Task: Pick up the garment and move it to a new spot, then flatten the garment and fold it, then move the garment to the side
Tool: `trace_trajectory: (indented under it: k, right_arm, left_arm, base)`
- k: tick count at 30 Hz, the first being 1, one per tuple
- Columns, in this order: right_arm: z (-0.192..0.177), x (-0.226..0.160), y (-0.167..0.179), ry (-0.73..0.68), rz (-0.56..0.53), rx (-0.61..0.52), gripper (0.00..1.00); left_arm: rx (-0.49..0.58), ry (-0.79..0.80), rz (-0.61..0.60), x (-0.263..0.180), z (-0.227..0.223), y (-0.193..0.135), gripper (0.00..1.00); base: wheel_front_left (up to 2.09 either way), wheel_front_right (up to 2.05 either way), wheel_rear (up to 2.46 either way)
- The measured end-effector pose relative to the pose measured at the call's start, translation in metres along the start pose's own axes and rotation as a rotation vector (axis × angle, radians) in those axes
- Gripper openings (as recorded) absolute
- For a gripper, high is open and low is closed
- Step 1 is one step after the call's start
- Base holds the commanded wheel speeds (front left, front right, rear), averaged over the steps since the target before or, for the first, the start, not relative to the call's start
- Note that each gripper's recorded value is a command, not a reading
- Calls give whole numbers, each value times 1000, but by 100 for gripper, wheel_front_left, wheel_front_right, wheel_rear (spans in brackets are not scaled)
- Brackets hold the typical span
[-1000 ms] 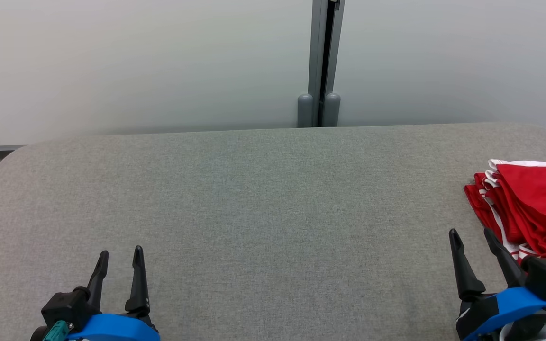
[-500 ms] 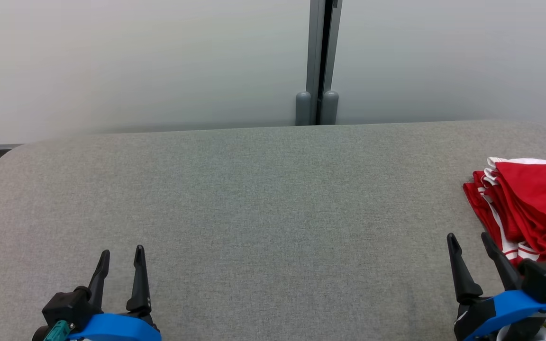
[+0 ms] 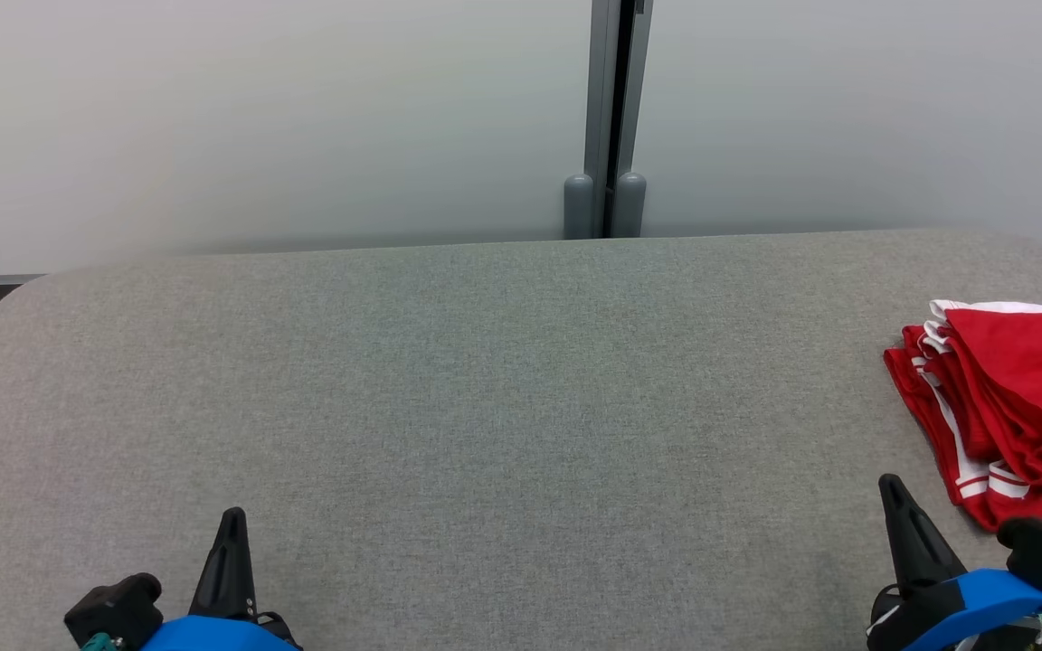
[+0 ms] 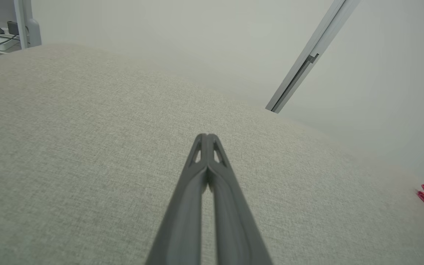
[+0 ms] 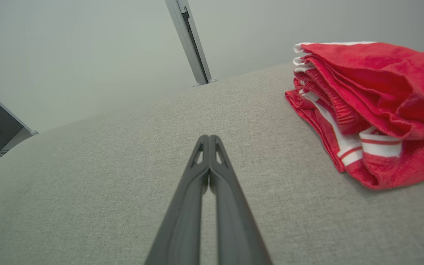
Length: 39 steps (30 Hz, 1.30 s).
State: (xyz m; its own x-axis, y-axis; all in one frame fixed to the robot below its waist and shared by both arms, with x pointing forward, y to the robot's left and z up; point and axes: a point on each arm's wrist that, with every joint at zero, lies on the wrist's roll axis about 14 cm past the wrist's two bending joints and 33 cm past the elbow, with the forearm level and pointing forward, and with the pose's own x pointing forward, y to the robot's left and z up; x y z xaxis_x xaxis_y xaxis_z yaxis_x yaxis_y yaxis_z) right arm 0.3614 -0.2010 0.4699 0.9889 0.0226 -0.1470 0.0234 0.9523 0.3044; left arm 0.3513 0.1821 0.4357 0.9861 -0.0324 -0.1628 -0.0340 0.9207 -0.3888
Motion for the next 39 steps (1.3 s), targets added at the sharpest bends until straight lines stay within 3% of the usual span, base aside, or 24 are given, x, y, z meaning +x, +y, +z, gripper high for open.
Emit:
trace_trajectory:
  k: [17,39]
  right_arm:
    - [5,3,2,-22,0,288,0]
    - [12,8,3,-44,11,582,0]
  left_arm:
    - [-261,-19,37,5,12,4,0]
    - [-543,-48,36,12,28,3,0]
  base:
    - [0,0,0]
    - [0,0,0]
